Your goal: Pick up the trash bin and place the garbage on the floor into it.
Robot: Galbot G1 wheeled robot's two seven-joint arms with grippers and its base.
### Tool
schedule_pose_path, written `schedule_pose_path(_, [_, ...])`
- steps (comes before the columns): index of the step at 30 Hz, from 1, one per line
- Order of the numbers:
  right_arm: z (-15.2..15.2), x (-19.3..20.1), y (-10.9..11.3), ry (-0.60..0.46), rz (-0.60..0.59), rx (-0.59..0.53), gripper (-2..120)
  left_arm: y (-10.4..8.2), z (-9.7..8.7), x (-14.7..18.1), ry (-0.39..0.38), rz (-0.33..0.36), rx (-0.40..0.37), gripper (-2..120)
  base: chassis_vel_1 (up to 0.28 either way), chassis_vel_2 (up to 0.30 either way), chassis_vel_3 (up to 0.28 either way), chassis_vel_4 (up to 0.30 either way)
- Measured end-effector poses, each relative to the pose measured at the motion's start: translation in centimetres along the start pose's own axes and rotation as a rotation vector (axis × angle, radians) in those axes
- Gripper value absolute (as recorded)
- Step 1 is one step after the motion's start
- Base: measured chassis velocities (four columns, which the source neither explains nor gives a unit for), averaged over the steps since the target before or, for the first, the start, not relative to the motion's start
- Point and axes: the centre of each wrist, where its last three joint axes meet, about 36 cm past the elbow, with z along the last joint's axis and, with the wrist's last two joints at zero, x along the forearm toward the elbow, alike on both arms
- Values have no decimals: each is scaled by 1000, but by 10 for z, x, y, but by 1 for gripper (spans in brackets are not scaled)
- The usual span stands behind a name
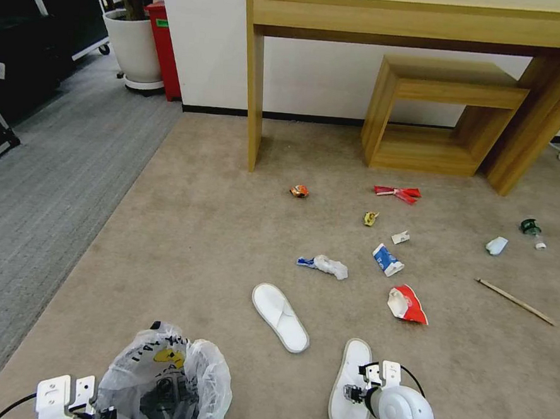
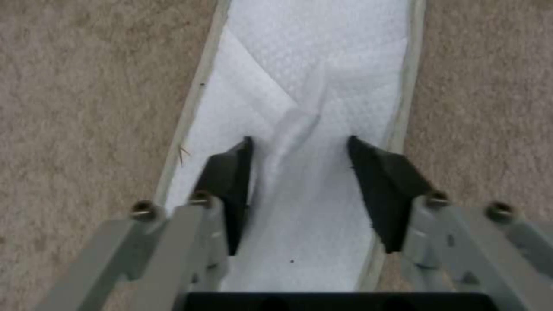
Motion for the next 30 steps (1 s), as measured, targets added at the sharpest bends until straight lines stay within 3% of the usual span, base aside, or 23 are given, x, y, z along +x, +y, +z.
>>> schedule_pose_path(11, [-3, 1, 2, -25, -2, 2, 0, 0, -1, 3, -7, 10, -2, 0, 0, 0, 0, 0])
schedule_pose_path(24, [-17, 18, -9, -69, -4, -14, 0, -1, -1, 7, -8, 20, -9, 0, 0, 0, 0, 0])
schedule_pose_path(30, [-32, 49, -18, -160, -32, -32, 0, -1, -1, 11, -10, 22, -10, 0, 0, 0, 0, 0])
